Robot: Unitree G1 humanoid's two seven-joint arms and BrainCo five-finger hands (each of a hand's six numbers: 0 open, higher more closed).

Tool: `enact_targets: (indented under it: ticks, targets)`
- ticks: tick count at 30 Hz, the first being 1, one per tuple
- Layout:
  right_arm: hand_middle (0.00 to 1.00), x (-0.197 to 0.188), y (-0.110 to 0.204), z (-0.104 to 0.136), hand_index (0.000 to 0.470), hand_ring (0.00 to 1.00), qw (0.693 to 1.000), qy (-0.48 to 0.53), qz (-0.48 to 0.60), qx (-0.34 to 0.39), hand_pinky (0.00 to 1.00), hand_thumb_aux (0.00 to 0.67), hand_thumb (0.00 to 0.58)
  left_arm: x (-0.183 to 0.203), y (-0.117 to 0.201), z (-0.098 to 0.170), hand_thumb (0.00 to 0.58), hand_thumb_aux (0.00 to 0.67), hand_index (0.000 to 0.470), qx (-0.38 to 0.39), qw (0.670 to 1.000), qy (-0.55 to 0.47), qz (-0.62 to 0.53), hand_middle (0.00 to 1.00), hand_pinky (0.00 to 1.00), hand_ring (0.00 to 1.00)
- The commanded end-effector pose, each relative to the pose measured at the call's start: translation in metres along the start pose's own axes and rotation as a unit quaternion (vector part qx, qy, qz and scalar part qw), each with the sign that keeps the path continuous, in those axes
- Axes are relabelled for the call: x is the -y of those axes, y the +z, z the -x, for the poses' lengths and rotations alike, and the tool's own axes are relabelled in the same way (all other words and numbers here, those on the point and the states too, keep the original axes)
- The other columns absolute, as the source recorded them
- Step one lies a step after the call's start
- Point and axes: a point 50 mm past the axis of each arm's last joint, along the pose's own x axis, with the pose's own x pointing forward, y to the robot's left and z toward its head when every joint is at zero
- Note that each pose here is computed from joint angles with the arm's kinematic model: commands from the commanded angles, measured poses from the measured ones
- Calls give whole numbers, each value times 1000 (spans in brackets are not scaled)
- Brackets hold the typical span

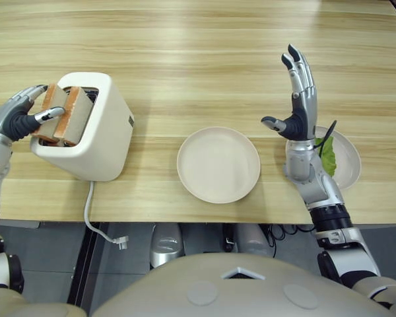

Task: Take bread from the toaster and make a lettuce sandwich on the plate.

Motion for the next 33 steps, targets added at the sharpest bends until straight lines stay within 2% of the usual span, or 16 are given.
enact_targets:
  ticks: [1,3,4,5,7,8,9,10,11,12,19,23,27,33]
  targets:
    - [0,3,-1,1,0,0,1000,1,2,-1,0,0,0,6,-6,1,0,0,0,-14,1000,-24,-13,0,0,0]
    - [0,3,-1,1,0,0,1000,2,3,-2,0,0,0,6,-7,1,0,0,0,-14,999,-27,-10,0,0,0]
    - [0,3,-1,1,0,0,1000,3,3,-1,0,0,0,7,-7,1,31,18,13,-15,999,-31,-12,0,0,0]
    - [0,3,-1,1,0,0,1000,3,3,0,0,0,0,7,-8,2,198,126,87,-16,999,-33,-16,0,0,0]
    - [0,3,-1,1,0,0,1000,5,3,1,0,0,0,8,-9,2,212,137,94,-18,999,-36,-21,0,0,0]
    - [0,2,-1,1,0,0,1000,5,4,2,0,0,0,8,-9,3,438,339,233,-18,999,-37,-23,0,0,0]
    - [0,2,-1,1,0,0,1000,6,4,2,0,0,0,8,-9,3,472,381,262,-17,999,-38,-26,0,0,0]
    - [0,2,-1,1,0,0,1000,7,4,2,0,0,0,7,-9,3,557,536,368,-16,999,-39,-29,0,0,0]
    - [0,2,0,1,0,0,1000,8,4,2,0,0,0,7,-8,3,557,536,368,-14,999,-41,-32,0,0,0]
    - [0,1,0,1,0,0,1000,9,3,2,0,0,0,7,-8,3,580,670,460,-12,998,-42,-33,0,0,0]
    - [0,0,2,2,0,0,1000,12,2,5,0,0,0,7,-5,3,580,670,460,-3,999,-43,-30,0,0,0]
    - [0,0,2,2,0,0,1000,14,2,5,0,0,0,5,8,-1,580,670,460,26,999,-27,-23,0,0,0]
    - [0,-2,2,1,0,0,1000,15,1,5,0,0,0,-17,33,-6,580,670,460,73,997,14,16,0,0,0]
    - [0,-2,4,-1,0,0,1000,9,0,5,0,0,0,-69,64,-19,580,670,460,100,993,35,56,0,0,0]
